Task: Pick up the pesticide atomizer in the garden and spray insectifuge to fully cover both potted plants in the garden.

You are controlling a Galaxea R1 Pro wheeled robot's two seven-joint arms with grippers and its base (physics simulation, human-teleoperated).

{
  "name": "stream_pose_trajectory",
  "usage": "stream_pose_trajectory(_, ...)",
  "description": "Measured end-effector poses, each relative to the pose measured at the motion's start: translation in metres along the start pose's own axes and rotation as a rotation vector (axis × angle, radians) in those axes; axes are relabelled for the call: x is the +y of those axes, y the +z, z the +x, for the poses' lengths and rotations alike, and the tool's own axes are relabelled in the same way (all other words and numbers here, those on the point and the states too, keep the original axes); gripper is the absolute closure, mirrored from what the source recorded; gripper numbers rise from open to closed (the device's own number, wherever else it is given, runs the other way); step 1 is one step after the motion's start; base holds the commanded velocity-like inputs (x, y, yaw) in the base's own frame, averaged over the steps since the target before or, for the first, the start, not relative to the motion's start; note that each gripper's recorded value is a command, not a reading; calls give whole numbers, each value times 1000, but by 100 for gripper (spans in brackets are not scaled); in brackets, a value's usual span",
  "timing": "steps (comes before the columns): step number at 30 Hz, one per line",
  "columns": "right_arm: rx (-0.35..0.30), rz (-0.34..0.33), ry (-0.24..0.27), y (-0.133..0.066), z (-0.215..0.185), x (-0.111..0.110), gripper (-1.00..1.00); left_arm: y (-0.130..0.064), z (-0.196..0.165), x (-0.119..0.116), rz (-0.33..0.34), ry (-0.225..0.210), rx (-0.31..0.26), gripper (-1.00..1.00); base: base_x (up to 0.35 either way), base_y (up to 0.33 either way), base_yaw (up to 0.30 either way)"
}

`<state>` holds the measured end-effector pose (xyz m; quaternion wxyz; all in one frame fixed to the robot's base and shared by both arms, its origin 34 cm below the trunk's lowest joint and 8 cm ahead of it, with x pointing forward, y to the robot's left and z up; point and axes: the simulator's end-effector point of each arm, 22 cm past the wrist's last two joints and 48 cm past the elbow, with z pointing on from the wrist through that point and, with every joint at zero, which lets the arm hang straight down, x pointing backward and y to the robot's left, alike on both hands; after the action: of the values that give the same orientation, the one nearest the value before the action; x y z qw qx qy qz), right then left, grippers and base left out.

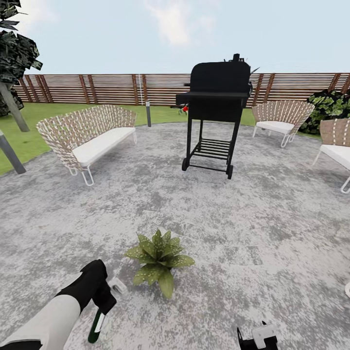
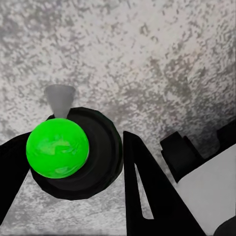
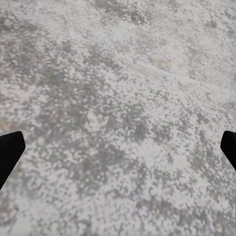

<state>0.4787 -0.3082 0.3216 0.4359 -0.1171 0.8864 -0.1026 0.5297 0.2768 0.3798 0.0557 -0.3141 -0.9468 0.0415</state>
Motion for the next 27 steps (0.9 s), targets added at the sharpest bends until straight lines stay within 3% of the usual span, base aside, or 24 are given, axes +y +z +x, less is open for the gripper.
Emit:
stream_pose_trajectory(6,0,1,1,0,0,0,-100,1,0,1,-7,-1,1,100,52,-97,0)
stream_pose_trajectory(18,-1,1,0,0,0,0,-100,1,-4,-4,-3,4,-6,100,107,-280,2)
stream_pose_trajectory(27,0,-1,1,0,0,1,-100,0,-5,-3,-5,4,-6,100,2,-171,230)
